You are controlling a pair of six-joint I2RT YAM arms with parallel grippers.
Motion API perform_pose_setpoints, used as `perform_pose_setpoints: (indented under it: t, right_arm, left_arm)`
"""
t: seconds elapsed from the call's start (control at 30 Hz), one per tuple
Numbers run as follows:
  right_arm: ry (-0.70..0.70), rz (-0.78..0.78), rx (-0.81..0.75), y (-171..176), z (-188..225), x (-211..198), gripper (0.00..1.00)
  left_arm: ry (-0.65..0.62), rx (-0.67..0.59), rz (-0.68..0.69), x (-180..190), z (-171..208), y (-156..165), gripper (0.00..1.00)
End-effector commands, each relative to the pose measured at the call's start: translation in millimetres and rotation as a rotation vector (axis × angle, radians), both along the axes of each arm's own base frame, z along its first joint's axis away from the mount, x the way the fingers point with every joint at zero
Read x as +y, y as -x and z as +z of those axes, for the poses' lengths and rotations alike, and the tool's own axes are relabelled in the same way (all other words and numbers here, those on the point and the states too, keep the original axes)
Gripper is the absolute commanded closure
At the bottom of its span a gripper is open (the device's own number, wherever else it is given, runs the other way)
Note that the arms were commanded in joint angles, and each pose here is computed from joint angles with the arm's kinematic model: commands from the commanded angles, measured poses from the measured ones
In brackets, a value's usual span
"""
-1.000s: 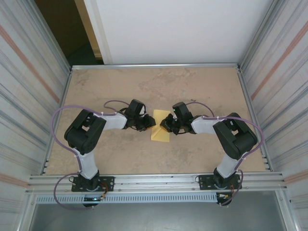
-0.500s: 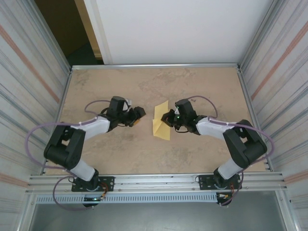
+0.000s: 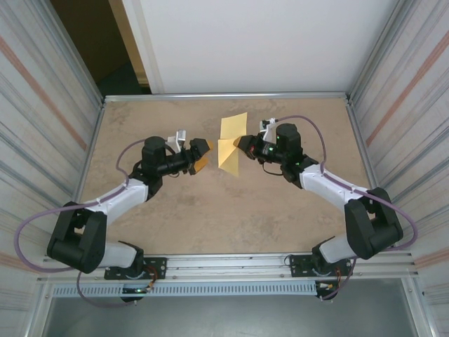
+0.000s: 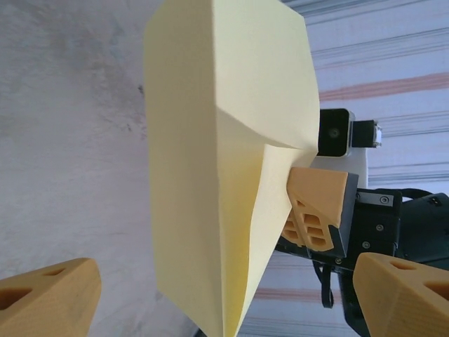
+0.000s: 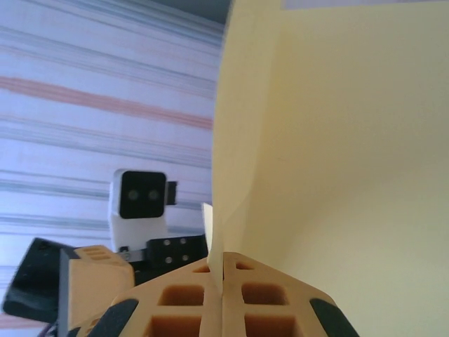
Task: Fold a paper plane with a square sheet of paper (pick it up from the middle)
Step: Turn over the paper at the center of the table.
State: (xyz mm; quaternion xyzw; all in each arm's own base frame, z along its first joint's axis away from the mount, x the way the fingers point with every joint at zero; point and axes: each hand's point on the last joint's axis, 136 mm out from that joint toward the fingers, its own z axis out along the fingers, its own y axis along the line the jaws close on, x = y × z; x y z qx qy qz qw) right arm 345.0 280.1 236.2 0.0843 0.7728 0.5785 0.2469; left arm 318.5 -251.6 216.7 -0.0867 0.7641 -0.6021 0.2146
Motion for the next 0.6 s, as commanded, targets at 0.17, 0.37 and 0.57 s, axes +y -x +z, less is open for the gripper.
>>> perform_pose_setpoints:
  t: [0.17, 0.37, 0.57]
  right_arm:
    - [-0.136, 0.080, -0.032, 6.8, 38.5, 11.8, 0.94]
    - [-0.144, 0.080, -0.017, 8.5, 33.1, 9.0, 0.94]
    - [-0.144, 0.084, -0.004, 8.0, 28.7, 8.4, 0.93]
  left_arm:
    - [0.082, -0.115, -0.102, -23.2, 39.7, 2.5, 0.12]
    - [0.120, -0.152, -0.155, -33.3, 47.5, 4.3, 0.29]
    - [0.120, -0.161, -0.166, -36.5, 46.9, 3.7, 0.47]
